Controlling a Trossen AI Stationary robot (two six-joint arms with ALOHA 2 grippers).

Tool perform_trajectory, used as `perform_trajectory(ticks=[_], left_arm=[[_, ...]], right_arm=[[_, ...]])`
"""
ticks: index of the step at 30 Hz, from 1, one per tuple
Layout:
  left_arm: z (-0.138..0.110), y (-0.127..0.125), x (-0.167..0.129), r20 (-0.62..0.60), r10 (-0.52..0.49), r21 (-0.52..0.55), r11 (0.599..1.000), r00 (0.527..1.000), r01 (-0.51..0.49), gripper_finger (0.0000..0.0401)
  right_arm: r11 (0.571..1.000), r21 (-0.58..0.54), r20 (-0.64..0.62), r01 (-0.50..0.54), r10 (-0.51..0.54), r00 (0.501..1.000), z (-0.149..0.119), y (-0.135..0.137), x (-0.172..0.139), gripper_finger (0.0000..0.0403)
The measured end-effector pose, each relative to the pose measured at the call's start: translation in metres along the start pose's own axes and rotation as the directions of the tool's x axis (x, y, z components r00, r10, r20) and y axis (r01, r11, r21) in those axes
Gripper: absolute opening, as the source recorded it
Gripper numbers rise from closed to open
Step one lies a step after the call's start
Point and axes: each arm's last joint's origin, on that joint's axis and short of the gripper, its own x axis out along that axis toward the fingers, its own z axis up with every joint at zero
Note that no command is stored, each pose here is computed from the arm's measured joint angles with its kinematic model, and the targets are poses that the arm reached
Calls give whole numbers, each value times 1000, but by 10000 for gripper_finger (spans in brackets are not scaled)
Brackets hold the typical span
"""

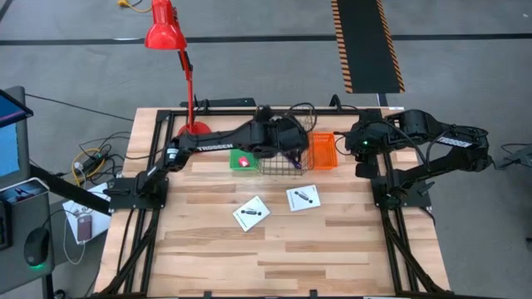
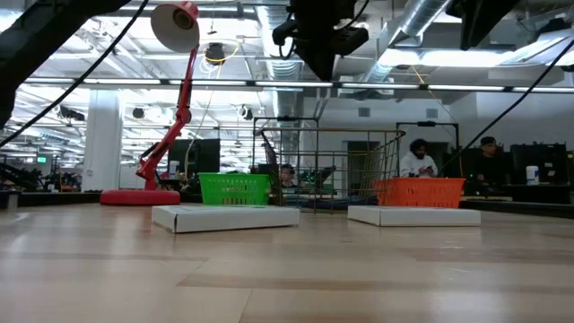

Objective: Pick and place items into bin
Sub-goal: Put the left white box into the orange bin

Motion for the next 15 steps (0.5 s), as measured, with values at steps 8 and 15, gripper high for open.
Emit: perform_trajectory(ticks=[8,15], left_arm=[[-30,-26,-33,-103,1,147,989,995,14,36],[-67,-63,-80,-30,86,304,950,996,-72,36]], right_arm=[[996,89,-34,-3,6,999,-1,2,9,121],[990,105,-102,-92,103,989,-16,19,49,121]])
